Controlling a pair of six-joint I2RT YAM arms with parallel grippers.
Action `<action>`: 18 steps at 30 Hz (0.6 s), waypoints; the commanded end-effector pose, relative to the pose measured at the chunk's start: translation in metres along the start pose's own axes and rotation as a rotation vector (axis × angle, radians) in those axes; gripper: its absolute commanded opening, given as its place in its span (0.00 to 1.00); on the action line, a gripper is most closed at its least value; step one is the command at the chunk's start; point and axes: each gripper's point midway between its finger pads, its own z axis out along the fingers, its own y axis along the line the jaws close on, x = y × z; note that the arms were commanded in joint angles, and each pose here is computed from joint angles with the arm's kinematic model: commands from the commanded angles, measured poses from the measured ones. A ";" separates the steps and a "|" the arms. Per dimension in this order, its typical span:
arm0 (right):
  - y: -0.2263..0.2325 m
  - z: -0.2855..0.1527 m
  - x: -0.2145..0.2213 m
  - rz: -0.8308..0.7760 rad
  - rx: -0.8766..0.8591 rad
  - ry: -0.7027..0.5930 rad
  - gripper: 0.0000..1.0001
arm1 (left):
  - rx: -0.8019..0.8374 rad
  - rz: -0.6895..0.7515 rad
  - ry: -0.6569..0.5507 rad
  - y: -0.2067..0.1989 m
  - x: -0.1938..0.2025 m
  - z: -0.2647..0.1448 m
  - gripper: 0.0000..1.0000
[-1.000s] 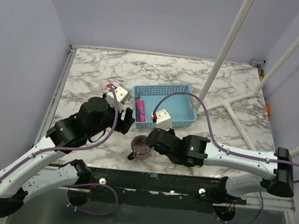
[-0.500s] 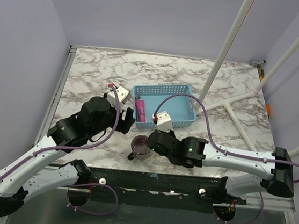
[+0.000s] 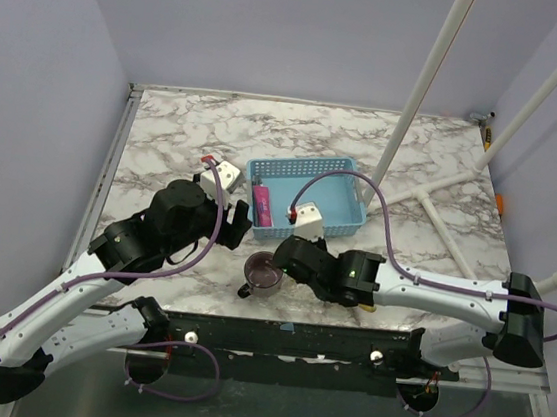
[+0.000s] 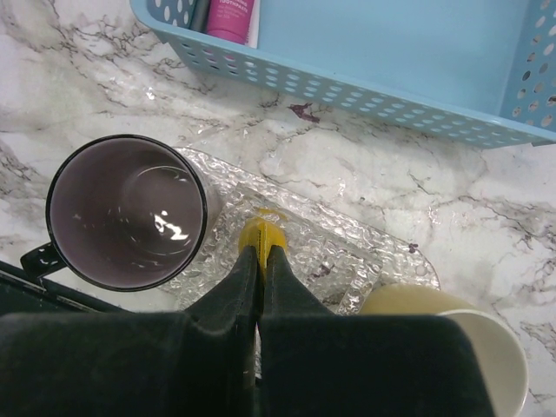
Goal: Prepare toiletry sets of a toothbrush and toothpaste on the tray
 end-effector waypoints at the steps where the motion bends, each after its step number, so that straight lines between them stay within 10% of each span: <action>1: -0.003 0.007 -0.004 0.050 0.024 -0.022 0.01 | -0.017 -0.009 -0.004 0.003 -0.001 0.000 0.73; 18: 0.002 0.014 0.008 0.033 0.002 0.015 0.04 | -0.019 -0.007 0.001 0.004 0.000 0.001 0.73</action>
